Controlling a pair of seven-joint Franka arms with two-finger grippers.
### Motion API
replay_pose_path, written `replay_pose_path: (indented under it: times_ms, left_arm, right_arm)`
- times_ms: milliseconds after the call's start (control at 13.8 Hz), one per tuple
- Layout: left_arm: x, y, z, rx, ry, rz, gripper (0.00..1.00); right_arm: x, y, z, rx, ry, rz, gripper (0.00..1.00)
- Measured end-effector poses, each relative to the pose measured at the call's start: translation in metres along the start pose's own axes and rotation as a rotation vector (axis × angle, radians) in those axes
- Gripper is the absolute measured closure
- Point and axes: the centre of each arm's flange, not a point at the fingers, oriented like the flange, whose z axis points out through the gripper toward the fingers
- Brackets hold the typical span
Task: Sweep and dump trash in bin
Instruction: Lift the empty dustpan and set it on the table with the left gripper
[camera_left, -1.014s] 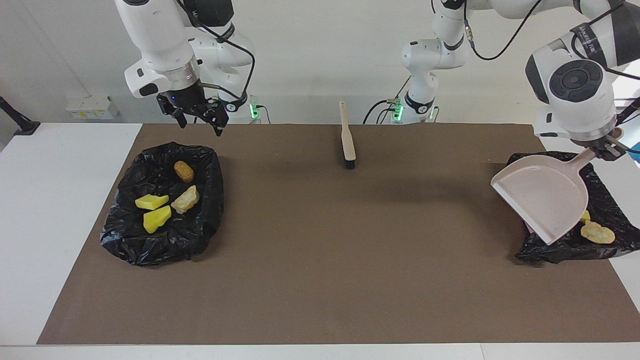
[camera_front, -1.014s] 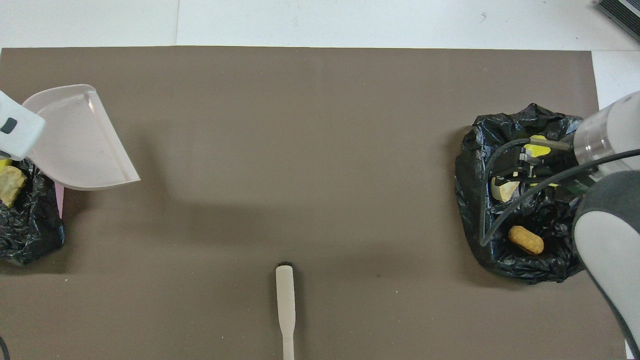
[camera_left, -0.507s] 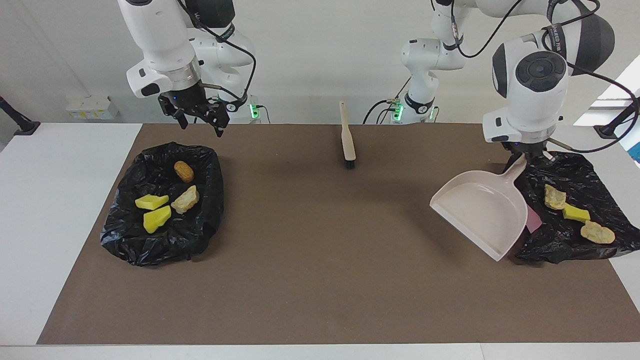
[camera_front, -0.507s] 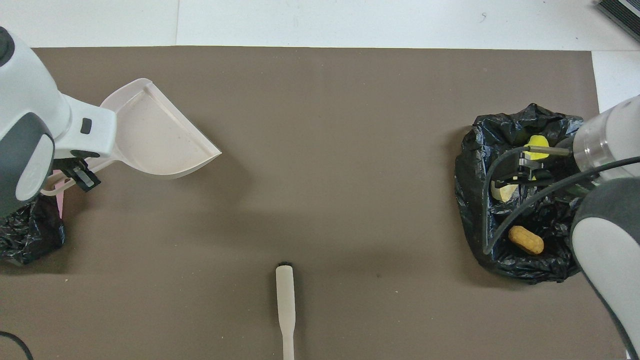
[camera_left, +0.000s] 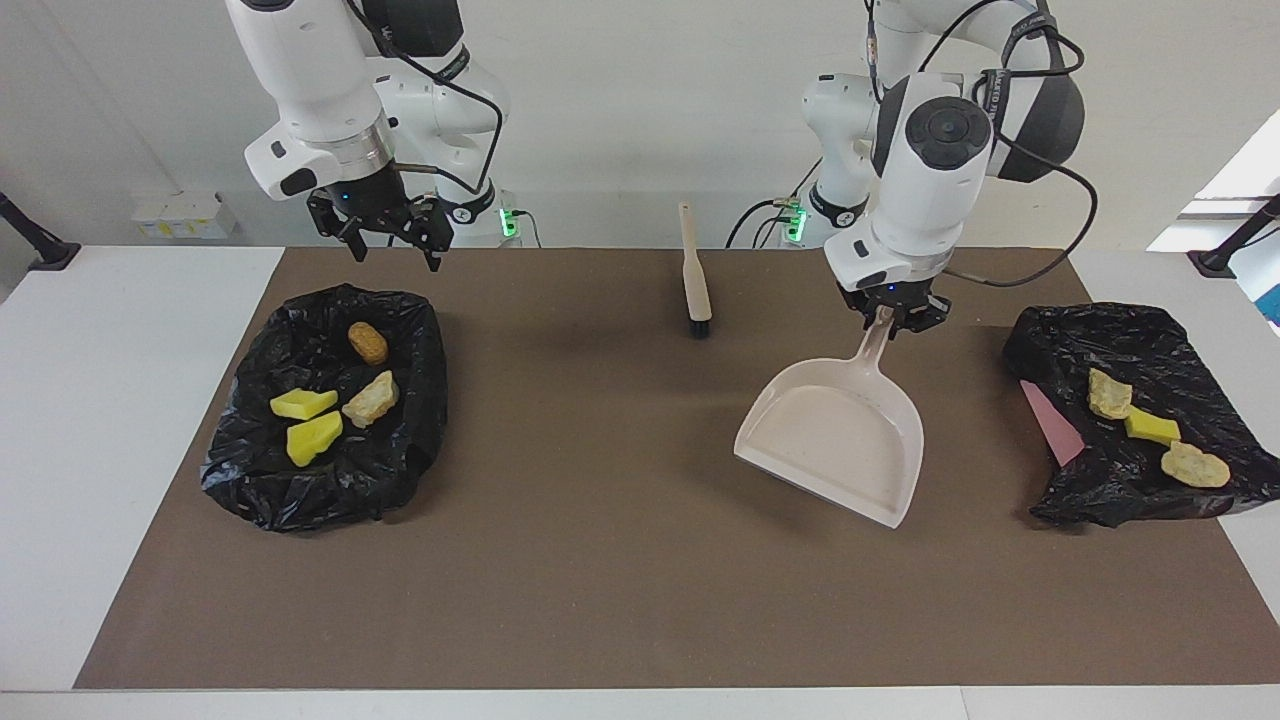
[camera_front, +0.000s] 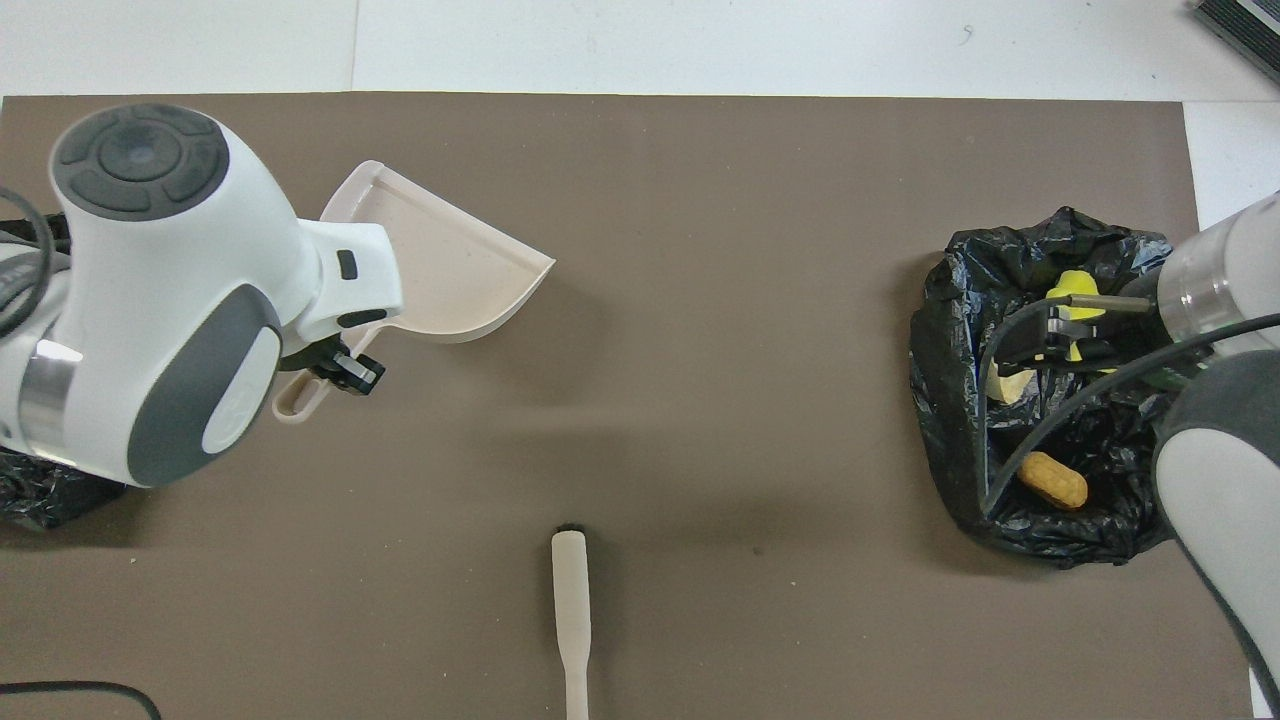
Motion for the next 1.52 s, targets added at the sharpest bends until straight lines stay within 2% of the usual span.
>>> replay_pose_path:
  times_ms: [145,362,507,652,724,869,1086,1159,1304,1521]
  left_arm:
    - [0.021,0.041,0.019,-0.013,0.022,-0.094,0.68]
    - [0.052,0.110,0.075,-0.053,0.065,-0.195,0.68]
    - [0.054,0.143,0.116,-0.061,0.080,-0.273,0.68]
    - [0.052,0.150,0.122,-0.065,0.087,-0.344,0.68]
    - [0.051,0.147,0.118,-0.068,0.093,-0.371,0.60]
    - [0.049,0.133,0.103,-0.073,0.118,-0.405,0.37]
    - [0.041,0.089,0.061,-0.091,0.190,-0.478,0.04]
    - [0.036,0.067,0.043,-0.100,0.221,-0.513,0.00]
    - [0.020,0.016,0.005,-0.108,0.263,-0.574,0.00]
    - [0.000,-0.042,-0.036,-0.098,0.267,-0.576,0.00]
  right_arm:
    - [0.001,0.002,0.000,0.000,0.001,-0.002,0.00]
    - [0.003,0.012,0.000,0.002,0.001,0.017,0.00]
    - [0.005,0.016,0.000,0.003,0.002,0.025,0.00]
    - [0.005,0.017,0.000,0.003,0.002,0.028,0.00]
    - [0.005,0.019,0.000,0.003,0.002,0.031,0.00]
    - [0.006,0.022,0.000,0.004,0.002,0.037,0.00]
    - [0.006,0.022,0.000,0.004,0.002,0.036,0.00]
    - [0.006,0.022,0.000,0.004,0.002,0.036,0.00]
    - [0.006,0.021,0.000,0.004,0.002,0.035,0.00]
    - [0.006,0.021,0.000,0.004,0.002,0.035,0.00]
